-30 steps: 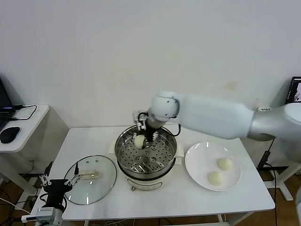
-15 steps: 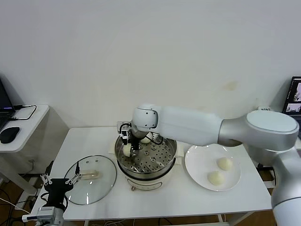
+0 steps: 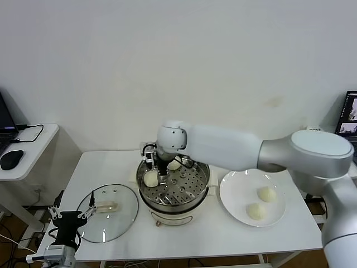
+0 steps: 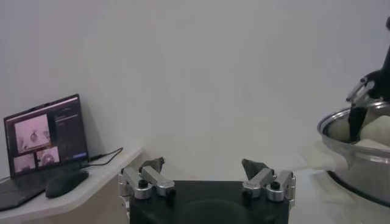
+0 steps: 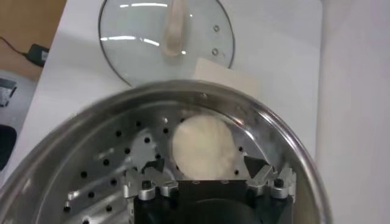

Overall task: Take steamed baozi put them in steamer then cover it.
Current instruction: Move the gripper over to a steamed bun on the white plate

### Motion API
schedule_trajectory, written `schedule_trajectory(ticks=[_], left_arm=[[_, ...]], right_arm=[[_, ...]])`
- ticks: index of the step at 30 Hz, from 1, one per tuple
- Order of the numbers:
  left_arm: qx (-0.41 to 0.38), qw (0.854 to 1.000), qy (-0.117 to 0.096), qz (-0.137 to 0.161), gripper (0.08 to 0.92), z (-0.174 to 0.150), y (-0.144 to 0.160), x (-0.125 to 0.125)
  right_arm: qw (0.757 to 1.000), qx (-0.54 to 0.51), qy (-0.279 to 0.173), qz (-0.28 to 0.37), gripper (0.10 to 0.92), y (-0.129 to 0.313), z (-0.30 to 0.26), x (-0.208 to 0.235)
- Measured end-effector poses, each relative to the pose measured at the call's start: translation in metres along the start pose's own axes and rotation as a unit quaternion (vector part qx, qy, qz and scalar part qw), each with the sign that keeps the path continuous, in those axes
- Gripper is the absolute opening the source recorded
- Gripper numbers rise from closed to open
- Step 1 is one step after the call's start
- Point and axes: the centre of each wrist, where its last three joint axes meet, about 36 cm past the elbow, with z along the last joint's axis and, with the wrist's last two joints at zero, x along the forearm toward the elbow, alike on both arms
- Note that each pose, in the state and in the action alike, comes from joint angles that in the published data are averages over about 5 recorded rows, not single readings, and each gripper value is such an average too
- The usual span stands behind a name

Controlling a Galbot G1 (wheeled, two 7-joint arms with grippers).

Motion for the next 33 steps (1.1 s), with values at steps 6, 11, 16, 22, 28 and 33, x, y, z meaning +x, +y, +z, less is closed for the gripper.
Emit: schedule_trajectory(ticks=[6,11,16,22,28,33], left_arm=[[0.0,1.0,-0.002,0.005,0.823,-0.002,-0.001,-0.001],[-0.003,1.0,-0.002,0.01,0.823,-0.002,-0.003,0.0],[-0.004,1.0,-0.001,0.014,0.823,-0.002,-0.007,0.002],[-0.002,1.0,0.001,0.017,0.823,-0.003,-0.012,0.006],[-0.002,1.0,0.004,0.018,0.823,-0.005,-0.014,0.009],[-0.005,1.0,0.006,0.016,0.823,-0.005,-0.012,0.011]], right_arm=[[1.0,0.018,0.024,-0.002,0.823,0.002,0.058,0.045],[0.999,0.025,0.039,-0.013,0.823,0.021,0.117,0.074],[0.998,0.023,0.058,-0.021,0.823,0.051,0.177,0.092],[0.997,0.007,0.074,-0.029,0.823,0.093,0.239,0.089],[0.996,-0.007,0.078,-0.036,0.823,0.13,0.279,0.07],[0.996,-0.013,0.079,-0.044,0.823,0.153,0.298,0.049]])
